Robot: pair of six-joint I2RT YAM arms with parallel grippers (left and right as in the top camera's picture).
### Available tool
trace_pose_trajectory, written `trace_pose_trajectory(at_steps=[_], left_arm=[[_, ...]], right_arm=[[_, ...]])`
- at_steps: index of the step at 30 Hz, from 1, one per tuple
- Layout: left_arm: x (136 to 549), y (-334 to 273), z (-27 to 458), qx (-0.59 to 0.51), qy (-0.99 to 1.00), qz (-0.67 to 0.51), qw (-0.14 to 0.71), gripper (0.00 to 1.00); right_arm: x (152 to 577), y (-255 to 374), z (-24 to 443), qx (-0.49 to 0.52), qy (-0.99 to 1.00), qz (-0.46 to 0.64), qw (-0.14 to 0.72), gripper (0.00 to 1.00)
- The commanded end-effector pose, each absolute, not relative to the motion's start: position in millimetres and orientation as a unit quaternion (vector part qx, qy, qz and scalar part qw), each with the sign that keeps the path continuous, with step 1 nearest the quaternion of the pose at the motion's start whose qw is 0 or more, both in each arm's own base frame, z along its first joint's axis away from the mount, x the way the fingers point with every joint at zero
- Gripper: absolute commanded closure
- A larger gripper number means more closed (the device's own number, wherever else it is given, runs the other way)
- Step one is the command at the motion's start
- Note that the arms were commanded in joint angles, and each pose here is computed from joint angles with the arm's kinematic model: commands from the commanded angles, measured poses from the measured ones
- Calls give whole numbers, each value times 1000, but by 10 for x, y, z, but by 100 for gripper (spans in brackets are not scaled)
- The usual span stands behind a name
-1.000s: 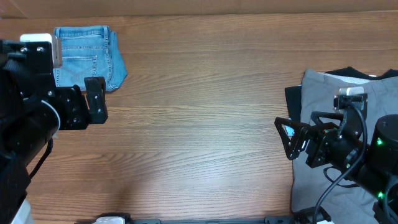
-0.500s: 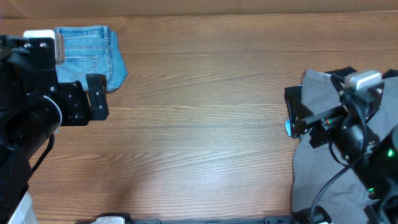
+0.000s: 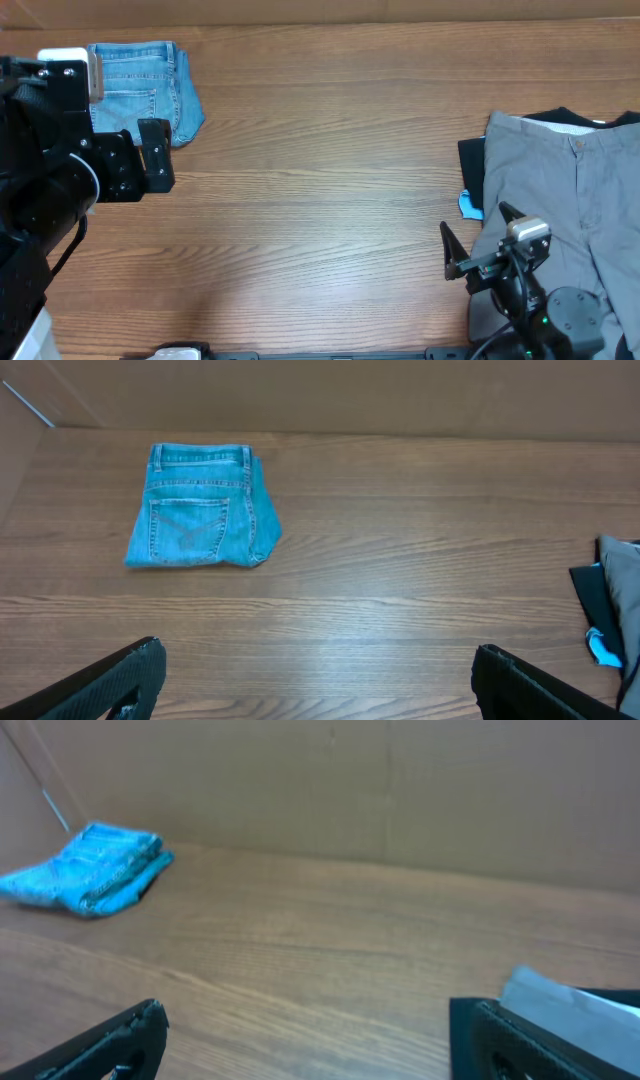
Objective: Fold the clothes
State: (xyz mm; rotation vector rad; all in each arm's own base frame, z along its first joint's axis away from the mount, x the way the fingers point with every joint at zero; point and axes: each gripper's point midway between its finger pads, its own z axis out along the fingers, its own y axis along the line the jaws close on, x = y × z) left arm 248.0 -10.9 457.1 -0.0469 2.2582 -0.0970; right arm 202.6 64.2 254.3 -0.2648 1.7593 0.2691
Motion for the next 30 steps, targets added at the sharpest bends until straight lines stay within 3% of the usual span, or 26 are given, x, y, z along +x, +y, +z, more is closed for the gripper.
trace_pose_trajectory(at_steps=[1, 10, 30], left_arm=[[2481, -110, 4573, -25, 903, -39, 427, 0], [2481, -109, 4572, -25, 903, -39, 427, 0], [2481, -108, 4573, -25, 903, -39, 427, 0]], right_arm=[[2068, 607, 2213, -83, 753, 132, 640, 0], [2304, 704, 1657, -93, 734, 144, 657, 0], [2327, 709, 1710, -94, 720, 145, 672, 0]])
